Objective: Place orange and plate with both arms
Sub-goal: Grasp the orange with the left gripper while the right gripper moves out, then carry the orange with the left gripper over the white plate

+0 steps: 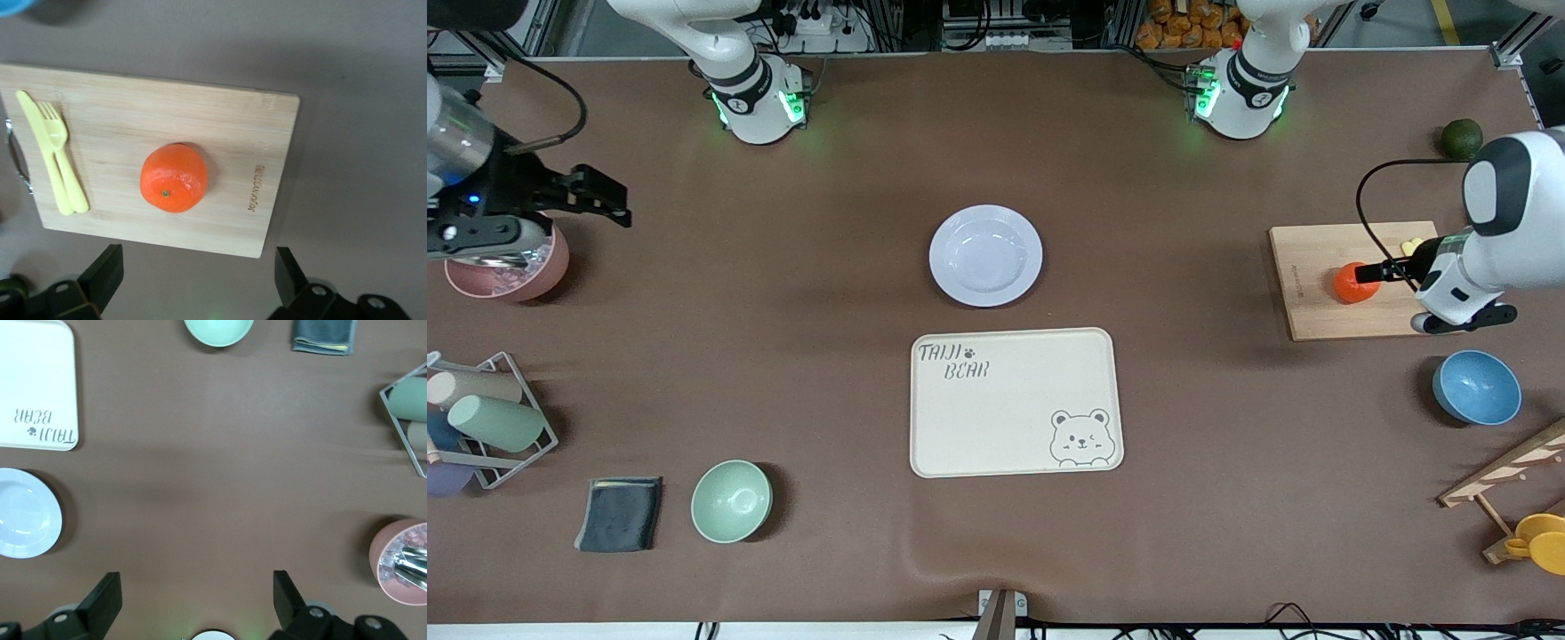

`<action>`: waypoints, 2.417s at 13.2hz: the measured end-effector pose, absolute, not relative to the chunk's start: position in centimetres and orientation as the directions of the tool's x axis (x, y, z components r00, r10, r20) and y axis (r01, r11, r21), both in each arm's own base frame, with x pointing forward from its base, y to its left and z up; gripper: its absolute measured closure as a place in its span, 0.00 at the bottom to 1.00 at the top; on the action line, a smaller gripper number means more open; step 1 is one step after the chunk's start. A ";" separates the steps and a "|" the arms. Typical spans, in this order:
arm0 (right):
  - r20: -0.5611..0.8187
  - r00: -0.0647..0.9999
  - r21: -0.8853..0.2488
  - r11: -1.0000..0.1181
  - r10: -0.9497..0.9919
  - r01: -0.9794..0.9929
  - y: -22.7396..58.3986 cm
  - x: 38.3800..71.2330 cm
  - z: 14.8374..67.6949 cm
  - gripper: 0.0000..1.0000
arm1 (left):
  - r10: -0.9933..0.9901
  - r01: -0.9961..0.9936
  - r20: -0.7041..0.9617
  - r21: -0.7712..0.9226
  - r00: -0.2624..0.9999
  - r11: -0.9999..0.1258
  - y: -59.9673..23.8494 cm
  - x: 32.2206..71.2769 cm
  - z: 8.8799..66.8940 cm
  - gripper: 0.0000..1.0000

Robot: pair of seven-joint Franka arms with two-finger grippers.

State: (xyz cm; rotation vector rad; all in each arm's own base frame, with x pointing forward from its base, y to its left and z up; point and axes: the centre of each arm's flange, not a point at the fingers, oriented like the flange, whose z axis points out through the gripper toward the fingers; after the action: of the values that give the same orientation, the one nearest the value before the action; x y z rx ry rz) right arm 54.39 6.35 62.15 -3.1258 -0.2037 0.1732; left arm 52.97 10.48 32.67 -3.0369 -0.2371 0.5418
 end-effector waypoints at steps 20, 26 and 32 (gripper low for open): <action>-0.113 0.969 -0.108 -0.972 0.220 0.208 12.9 58.2 55.8 0.00 | 0.178 0.173 -0.461 -0.054 0.869 -0.983 15.2 51.6 20.1 0.00; -0.136 0.965 -0.116 -0.971 0.226 0.211 13.6 59.5 53.1 0.00 | 0.178 0.175 -0.459 -0.049 0.870 -0.983 15.3 51.8 19.1 0.29; -0.133 0.959 -0.117 -0.965 0.250 0.235 15.0 59.2 53.2 0.00 | 0.109 0.106 -0.408 -0.029 0.906 -0.994 11.3 54.5 23.5 0.30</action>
State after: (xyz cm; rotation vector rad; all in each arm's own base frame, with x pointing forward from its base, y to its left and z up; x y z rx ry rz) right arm 59.18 15.05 53.25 -3.0097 -0.3736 0.2235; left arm 54.49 11.29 23.46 -3.0615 -0.1729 0.6565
